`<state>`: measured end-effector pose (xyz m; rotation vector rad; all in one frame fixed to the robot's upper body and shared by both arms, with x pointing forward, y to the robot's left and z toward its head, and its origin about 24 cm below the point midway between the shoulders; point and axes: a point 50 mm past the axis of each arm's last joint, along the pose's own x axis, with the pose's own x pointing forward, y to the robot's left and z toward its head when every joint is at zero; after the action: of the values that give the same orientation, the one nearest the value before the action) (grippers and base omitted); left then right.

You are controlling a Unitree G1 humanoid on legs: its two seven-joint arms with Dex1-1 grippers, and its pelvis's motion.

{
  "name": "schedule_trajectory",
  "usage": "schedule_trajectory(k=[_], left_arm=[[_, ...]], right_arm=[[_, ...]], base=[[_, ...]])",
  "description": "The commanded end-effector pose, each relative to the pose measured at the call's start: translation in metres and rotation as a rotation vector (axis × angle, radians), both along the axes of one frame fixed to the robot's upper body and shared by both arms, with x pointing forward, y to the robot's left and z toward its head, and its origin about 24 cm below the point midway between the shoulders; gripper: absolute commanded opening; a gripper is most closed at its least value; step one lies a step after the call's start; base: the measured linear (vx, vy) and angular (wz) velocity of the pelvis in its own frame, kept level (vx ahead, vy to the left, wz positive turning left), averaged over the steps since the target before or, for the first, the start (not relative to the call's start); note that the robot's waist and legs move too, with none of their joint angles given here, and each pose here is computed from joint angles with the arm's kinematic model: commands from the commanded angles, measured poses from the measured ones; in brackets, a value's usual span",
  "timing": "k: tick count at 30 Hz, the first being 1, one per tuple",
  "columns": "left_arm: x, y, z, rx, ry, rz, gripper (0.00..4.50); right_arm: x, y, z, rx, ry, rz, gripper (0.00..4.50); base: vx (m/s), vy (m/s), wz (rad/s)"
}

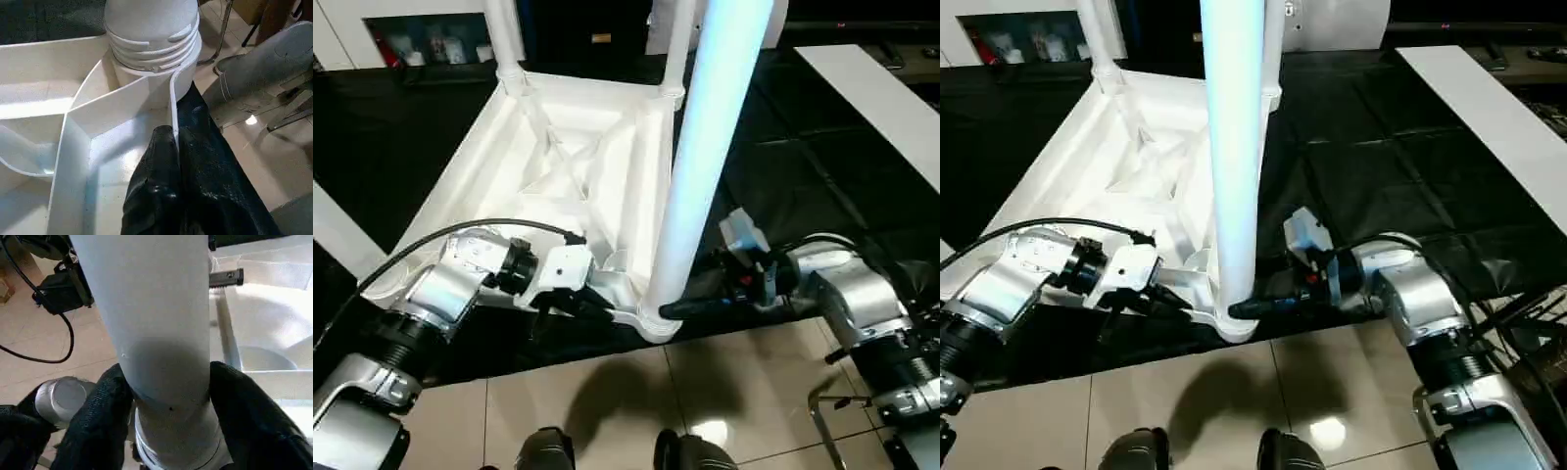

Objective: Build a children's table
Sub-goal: Rotate leg to tighten

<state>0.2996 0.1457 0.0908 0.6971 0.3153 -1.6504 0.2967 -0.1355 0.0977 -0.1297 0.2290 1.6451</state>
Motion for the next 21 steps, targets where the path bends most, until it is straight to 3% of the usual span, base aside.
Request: schedule_trajectory(k=[1,6,11,15,18,21], left_arm=[[-0.006,-0.008,-0.008,0.072,0.026,-0.096,0.0],[-0.005,-0.007,-0.008,0.08,0.025,-0.087,0.0],[-0.004,-0.004,-0.007,0.046,0.074,0.014,0.0],[0.004,-0.005,-0.003,-0.012,0.066,0.184,0.0],[0.014,-0.013,0.001,-0.083,0.028,0.36,0.0],[0.017,-0.018,0.001,-0.104,0.022,0.424,0.0]], right_arm=[[0.0,0.004,-0.002,-0.023,0.018,0.047,2.16],[-0.001,0.005,-0.003,-0.022,0.042,0.06,2.0],[-0.005,0.005,-0.004,-0.004,0.103,0.02,1.99],[-0.008,0.01,-0.007,-0.011,0.082,-0.105,1.99],[-0.006,0.021,-0.011,0.028,0.089,-0.321,1.99],[-0.005,0.026,-0.012,0.039,0.1,-0.402,1.99]], base=[[0.0,0.0,0.0],[0.0,0.0,0.0],[0.0,0.0,0.0],[0.0,0.0,0.0],[0.0,0.0,0.0],[0.0,0.0,0.0]])
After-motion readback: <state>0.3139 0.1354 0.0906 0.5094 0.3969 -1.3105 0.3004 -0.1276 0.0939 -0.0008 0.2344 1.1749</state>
